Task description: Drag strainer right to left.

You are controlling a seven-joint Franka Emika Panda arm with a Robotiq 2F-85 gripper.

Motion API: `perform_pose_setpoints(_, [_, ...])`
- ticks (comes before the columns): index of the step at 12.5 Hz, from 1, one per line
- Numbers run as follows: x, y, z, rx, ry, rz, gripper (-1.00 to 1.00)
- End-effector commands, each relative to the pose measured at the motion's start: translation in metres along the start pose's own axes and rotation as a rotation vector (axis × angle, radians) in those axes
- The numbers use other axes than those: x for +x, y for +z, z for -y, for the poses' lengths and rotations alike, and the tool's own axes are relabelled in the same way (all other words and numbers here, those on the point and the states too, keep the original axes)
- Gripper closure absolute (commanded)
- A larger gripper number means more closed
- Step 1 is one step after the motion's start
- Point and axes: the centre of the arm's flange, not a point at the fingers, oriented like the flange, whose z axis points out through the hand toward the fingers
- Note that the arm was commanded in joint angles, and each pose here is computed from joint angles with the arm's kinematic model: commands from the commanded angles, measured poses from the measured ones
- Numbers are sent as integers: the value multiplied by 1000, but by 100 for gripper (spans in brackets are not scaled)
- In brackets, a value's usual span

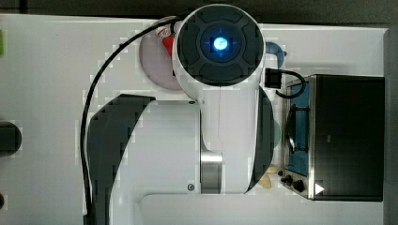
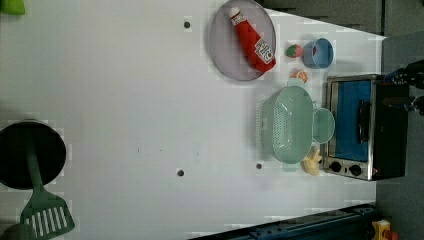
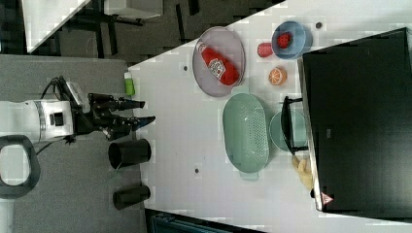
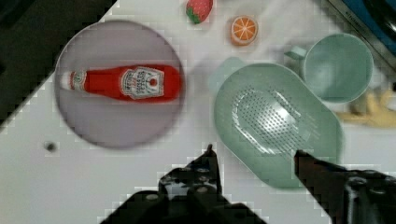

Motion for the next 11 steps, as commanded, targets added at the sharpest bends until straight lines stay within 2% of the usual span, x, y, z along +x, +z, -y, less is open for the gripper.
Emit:
perform_pose_setpoints(1, [-111,-78,-167,-5,53,19,-60])
perform_pose_setpoints(3, [-111,-74,-166,-11,53,25,-99])
perform_pose_setpoints(8, [-81,4,-131,-4,75,15,-100])
perform_pose_setpoints(11, [-58,89,-103,-7,256,15,-100])
